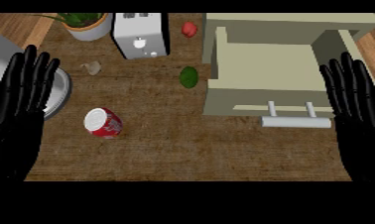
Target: Pick up the can, place it into the drawer and close the drawer
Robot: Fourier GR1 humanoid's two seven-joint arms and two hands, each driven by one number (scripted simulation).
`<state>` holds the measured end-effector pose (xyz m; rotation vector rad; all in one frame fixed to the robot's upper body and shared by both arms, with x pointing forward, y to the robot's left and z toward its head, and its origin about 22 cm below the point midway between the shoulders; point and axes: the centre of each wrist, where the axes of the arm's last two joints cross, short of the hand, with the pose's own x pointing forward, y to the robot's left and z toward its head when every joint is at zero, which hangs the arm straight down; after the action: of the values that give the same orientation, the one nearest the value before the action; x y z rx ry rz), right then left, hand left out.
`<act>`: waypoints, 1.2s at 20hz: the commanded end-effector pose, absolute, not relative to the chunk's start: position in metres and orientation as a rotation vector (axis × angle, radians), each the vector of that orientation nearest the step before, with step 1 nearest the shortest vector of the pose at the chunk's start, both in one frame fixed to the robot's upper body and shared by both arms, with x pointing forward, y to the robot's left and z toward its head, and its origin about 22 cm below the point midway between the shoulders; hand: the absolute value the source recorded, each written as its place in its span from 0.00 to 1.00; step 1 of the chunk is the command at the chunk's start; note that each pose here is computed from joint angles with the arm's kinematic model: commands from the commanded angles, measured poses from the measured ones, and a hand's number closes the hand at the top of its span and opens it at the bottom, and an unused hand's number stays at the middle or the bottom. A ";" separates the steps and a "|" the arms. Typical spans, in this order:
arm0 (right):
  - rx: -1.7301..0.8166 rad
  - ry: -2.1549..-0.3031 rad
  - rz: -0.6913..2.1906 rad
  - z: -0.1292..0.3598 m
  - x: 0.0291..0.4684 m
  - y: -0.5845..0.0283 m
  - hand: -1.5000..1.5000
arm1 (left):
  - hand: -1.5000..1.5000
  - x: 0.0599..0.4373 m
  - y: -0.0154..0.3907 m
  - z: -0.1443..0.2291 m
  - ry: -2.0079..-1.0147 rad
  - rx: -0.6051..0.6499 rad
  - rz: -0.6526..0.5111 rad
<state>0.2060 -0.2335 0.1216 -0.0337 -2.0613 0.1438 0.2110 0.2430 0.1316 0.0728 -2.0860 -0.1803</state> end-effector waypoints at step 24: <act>-0.208 -1.783 -0.103 0.102 0.139 -0.308 0.00 | 0.00 0.192 0.424 0.148 -1.681 -0.481 -0.612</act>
<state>0.1615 -0.3025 0.1001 -0.2163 -1.7816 -0.0990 0.2034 0.4065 0.1357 -0.4889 -1.6732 -0.6091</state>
